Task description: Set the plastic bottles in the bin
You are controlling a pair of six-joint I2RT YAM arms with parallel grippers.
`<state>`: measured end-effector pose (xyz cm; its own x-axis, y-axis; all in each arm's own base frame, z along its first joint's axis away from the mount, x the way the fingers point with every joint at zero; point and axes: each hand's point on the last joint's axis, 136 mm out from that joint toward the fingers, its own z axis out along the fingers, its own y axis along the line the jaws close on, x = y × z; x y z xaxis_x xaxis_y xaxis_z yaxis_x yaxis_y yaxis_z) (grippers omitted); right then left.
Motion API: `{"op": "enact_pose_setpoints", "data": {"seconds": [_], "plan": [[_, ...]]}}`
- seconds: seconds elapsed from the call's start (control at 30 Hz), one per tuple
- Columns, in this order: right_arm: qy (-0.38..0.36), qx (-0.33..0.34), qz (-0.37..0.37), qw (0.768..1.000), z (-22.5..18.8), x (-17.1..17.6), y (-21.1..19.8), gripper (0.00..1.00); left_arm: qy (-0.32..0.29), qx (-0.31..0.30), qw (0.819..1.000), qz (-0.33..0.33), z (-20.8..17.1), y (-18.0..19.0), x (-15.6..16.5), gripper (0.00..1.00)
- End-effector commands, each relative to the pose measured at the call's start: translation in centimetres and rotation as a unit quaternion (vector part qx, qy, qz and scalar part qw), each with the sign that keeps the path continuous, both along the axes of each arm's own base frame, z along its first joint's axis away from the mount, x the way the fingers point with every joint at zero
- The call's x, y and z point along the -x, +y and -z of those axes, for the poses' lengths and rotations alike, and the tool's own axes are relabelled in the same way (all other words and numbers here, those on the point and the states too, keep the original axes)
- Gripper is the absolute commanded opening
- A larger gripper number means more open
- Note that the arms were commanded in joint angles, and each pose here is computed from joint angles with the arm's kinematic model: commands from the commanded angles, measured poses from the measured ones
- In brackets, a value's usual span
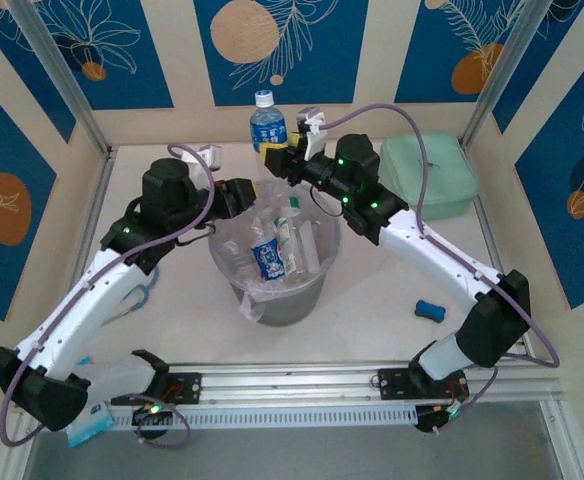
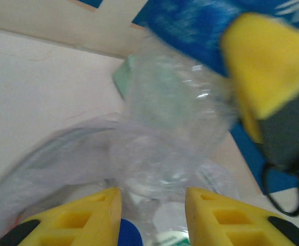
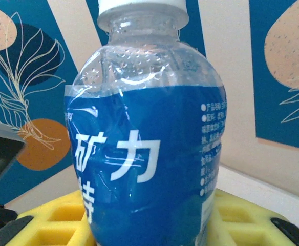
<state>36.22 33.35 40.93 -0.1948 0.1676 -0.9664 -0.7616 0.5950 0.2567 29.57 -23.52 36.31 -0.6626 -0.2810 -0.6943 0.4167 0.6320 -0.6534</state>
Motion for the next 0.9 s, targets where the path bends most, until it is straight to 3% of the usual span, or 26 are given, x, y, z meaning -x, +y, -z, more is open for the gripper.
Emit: {"op": "enact_pose_setpoints", "data": {"seconds": [0.0, 0.3, 0.43, 0.63, 0.87], "plan": [[0.02, 0.002, -0.026, 0.999, -0.2, 0.9, 0.9, 0.0, -0.012, 0.025, 0.999, 0.04, -1.9, -0.8, 1.9, 0.37], [0.062, 0.021, -0.107, 0.992, 2.3, 4.6, 3.4, 0.0, -0.026, 0.045, 0.997, 0.054, -3.9, -1.5, 1.7, 0.38], [0.09, 0.034, -0.115, 0.989, 3.7, 5.0, 3.5, 0.0, -0.056, 0.023, 0.998, 0.005, -5.0, 0.4, 1.1, 0.52], [0.141, 0.049, -0.133, 0.98, 5.7, 6.1, 3.4, 0.0, -0.083, -0.062, 0.99, -0.098, -5.5, 4.2, -1.2, 0.66], [0.208, 0.09, -0.12, 0.966, 5.0, 8.0, 1.6, 0.03, -0.108, -0.079, 0.987, -0.094, -7.6, 3.3, -3.3, 0.7]]}}
